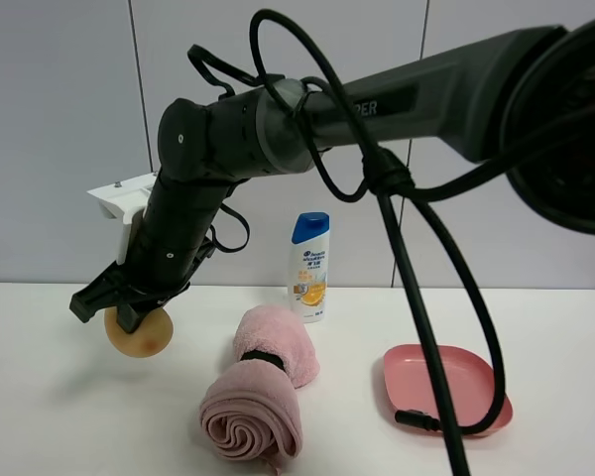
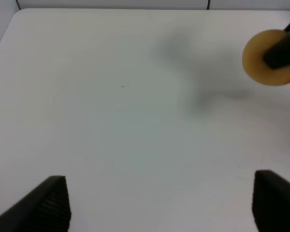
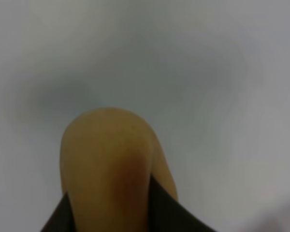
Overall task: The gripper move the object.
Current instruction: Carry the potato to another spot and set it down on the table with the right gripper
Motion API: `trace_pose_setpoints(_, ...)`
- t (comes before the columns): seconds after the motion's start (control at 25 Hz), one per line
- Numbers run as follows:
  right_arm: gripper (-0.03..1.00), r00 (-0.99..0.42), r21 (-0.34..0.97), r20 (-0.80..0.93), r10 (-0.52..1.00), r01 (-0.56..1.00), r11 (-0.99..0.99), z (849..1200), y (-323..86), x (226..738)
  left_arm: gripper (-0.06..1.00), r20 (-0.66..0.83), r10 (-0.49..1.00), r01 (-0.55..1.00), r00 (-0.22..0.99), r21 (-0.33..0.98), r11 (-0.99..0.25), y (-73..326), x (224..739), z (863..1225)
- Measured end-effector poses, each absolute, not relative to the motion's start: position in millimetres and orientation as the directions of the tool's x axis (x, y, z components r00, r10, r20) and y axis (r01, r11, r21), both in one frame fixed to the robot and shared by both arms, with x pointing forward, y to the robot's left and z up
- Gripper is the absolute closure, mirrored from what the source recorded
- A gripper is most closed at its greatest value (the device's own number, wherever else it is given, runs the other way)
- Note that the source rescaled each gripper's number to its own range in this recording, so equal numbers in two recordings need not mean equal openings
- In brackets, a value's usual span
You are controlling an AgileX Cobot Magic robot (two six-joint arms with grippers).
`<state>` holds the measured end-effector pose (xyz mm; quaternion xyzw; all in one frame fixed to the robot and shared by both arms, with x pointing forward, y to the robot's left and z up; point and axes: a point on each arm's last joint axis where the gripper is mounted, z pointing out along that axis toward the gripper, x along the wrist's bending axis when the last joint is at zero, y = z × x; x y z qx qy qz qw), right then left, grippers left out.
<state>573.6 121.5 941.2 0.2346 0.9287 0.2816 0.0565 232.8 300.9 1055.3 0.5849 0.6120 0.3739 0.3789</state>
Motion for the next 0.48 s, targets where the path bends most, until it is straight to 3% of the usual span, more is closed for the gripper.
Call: trace_pose_setpoints(0.48,0.95,-0.893,0.494,-0.037,0.448,0.373,0.785,914,119,578,-0.06,-0.026,0.999,0.433,-0.029,0.901,0.036,301,233,1055)
